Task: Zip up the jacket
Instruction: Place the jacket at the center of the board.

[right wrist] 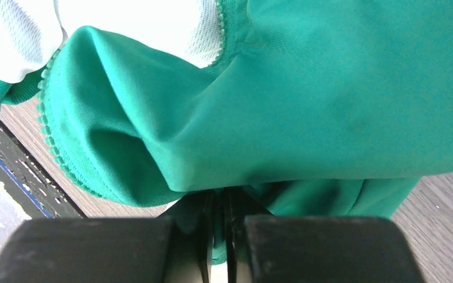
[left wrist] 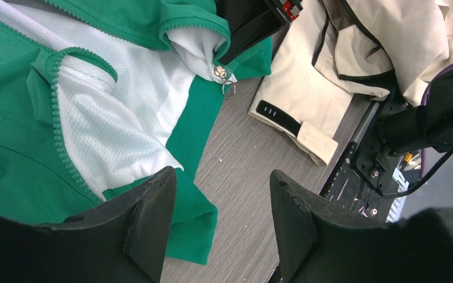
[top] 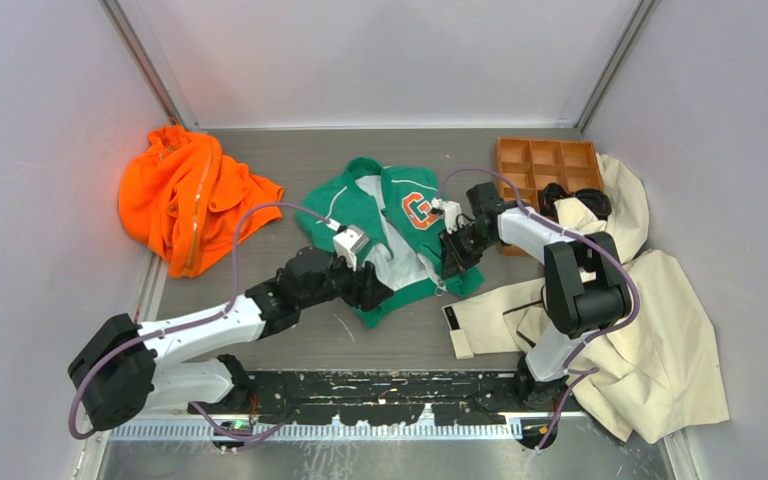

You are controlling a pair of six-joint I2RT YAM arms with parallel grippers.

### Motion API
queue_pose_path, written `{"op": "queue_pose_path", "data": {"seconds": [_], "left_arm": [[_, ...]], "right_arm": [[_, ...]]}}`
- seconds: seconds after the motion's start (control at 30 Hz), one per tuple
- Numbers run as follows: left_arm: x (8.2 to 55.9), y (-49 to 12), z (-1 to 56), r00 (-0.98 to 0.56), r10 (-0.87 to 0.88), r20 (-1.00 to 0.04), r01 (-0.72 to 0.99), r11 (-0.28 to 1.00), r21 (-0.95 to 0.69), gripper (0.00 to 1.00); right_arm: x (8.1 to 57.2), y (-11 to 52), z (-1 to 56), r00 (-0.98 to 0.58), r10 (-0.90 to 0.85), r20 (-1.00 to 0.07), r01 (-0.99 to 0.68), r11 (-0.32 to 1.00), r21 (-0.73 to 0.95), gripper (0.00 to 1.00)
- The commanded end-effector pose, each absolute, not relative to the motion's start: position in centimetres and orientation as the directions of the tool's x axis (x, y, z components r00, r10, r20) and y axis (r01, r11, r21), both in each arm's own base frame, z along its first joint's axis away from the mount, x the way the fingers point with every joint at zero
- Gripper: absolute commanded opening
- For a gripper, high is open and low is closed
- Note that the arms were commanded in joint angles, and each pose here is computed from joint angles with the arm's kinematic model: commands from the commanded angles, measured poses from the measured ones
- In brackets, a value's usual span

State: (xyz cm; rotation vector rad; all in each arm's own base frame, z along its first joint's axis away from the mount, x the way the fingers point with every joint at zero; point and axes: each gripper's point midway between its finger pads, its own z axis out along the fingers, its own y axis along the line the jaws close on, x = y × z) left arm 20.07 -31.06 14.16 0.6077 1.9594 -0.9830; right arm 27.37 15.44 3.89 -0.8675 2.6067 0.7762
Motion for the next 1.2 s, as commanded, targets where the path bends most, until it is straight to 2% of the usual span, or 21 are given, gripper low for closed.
{"op": "queue_pose_path", "data": {"seconds": [0.0,0.2,0.57,0.9,1.17], "left_arm": [[20.9,-30.7,16.5,-0.472,-0.016,-0.881,0.716,0.576,-0.394,0.60],[20.9,-29.8,16.7,-0.464,-0.025,-0.885,0.706,0.593,-0.387,0.60],[20.5,-28.7,17.8,-0.446,-0.028,-0.895,0.703,0.607,-0.370,0.60],[20.1,-27.7,18.6,-0.430,-0.023,-0.903,0.705,0.616,-0.351,0.60],[19.9,-27.4,18.6,-0.432,-0.022,-0.901,0.702,0.619,-0.352,0.60]], "right_arm": [[29.3,15.7,4.8,-0.755,-0.455,-0.472,-0.637,0.683,0.359,0.14],[28.6,15.6,6.0,-0.733,-0.467,-0.494,-0.660,0.664,0.352,0.27],[27.3,15.5,7.6,-0.693,-0.495,-0.525,-0.704,0.622,0.343,0.42],[26.3,15.3,8.2,-0.682,-0.509,-0.525,-0.717,0.605,0.346,0.50],[25.6,15.4,8.8,-0.669,-0.516,-0.535,-0.731,0.587,0.349,0.52]]}}
